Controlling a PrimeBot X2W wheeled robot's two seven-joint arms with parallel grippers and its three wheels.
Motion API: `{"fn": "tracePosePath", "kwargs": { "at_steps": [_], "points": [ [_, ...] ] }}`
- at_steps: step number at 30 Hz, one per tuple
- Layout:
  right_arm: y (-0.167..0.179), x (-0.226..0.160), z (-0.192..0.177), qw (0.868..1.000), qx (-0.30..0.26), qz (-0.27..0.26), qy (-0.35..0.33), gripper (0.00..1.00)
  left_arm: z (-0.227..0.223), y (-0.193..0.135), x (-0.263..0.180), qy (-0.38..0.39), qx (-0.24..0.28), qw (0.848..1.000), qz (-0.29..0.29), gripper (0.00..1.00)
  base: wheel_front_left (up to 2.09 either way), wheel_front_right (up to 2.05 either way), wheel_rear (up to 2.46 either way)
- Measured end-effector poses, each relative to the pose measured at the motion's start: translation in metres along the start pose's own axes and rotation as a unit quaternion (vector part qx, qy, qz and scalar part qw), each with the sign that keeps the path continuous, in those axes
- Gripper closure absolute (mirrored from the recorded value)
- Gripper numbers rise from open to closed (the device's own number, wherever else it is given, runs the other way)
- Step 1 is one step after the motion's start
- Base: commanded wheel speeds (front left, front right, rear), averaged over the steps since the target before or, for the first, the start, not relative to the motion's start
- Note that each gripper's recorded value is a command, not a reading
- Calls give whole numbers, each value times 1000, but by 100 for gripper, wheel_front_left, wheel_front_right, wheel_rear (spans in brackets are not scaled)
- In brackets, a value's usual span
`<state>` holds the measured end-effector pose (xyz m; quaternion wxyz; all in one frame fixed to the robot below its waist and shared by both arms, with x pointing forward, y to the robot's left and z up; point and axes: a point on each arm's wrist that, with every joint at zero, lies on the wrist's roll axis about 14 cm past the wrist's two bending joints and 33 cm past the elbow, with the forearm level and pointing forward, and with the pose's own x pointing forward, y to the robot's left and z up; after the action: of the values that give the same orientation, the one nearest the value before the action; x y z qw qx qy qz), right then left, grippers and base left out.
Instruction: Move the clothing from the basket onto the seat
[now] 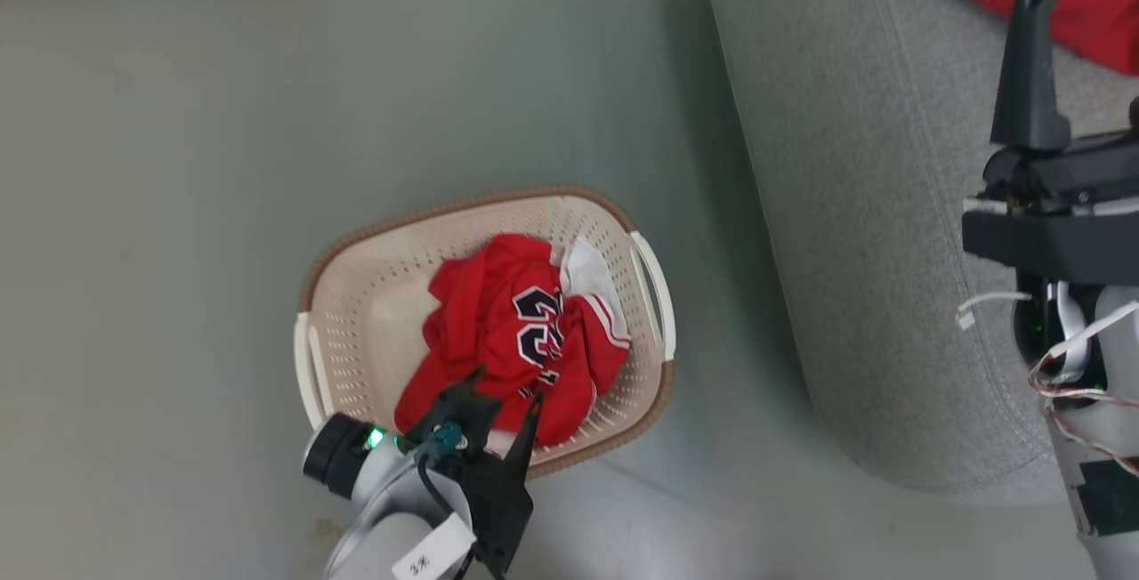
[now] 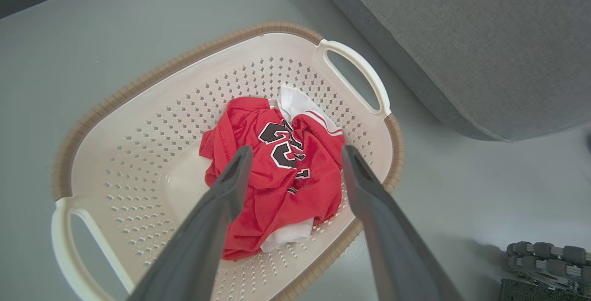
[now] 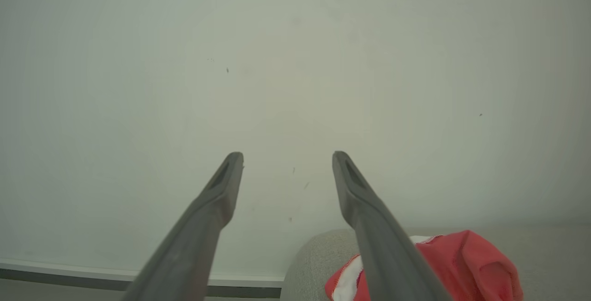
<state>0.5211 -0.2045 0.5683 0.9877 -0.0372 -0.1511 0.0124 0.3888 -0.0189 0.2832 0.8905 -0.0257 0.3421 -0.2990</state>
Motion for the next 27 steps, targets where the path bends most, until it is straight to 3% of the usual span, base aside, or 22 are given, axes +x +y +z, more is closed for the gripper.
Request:
{"fn": "tracePosePath", "kwargs": {
  "at_steps": [27],
  "points": [
    [14,54,-88,999,-25,34,12,0,-57,0,114,86,19,992,-93,0,0,0,0]
  ]
}}
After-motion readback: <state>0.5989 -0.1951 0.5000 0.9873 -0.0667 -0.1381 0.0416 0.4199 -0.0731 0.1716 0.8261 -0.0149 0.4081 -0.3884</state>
